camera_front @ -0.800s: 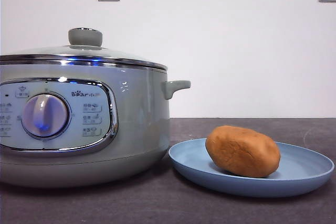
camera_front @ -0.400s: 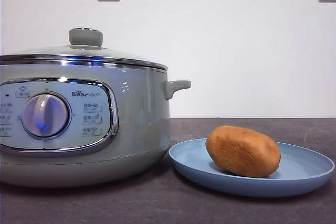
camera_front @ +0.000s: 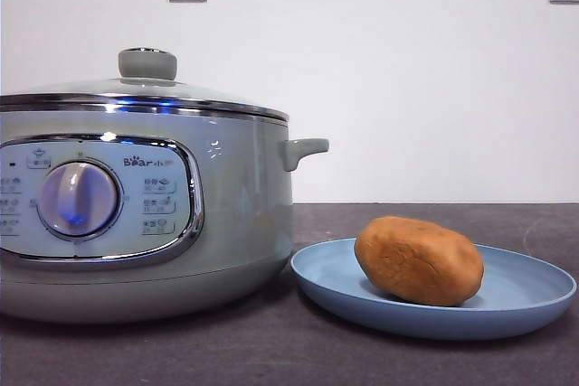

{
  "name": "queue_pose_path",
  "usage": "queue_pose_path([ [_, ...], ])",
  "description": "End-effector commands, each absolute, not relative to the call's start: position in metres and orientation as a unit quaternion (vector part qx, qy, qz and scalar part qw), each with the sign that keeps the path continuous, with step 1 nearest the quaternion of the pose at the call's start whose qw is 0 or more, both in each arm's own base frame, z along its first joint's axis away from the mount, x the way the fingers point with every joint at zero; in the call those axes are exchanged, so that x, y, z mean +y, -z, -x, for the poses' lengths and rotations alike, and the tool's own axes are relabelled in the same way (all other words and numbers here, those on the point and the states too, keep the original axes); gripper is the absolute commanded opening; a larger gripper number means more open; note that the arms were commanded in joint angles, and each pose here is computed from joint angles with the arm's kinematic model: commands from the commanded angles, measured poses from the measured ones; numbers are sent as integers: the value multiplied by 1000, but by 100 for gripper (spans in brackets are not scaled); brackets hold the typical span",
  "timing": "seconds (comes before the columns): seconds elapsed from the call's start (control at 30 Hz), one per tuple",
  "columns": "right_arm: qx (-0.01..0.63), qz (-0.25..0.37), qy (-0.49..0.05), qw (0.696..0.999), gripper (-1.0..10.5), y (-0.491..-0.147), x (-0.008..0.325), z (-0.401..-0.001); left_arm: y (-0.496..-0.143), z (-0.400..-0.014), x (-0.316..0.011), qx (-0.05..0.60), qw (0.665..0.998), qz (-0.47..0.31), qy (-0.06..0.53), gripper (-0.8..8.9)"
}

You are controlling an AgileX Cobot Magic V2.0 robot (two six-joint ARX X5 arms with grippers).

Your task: Take the potato out from the steamer,put the potato on the plate,close the lid

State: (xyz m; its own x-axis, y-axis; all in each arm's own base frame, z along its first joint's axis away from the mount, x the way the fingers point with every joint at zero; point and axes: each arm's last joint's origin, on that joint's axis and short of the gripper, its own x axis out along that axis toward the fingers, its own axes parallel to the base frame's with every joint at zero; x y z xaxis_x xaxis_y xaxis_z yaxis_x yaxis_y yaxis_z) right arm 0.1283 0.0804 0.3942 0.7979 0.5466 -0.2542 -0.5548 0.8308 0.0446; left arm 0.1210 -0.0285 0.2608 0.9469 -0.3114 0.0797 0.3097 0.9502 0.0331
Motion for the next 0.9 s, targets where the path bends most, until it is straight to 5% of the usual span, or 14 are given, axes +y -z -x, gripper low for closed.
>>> queue_pose_path([
  [0.03, 126, 17, -289, 949, -1, -395, 80, -128, -229, -113, -22, -36, 990, 5, 136, -4],
  [0.27, 126, 18, -289, 949, -1, -395, 80, -128, -189, -106, -13, -20, 994, 38, 101, -4],
  [0.9, 126, 18, -290, 949, -1, -395, 80, -128, -154, -99, -7, 64, 994, 59, 72, -4],
])
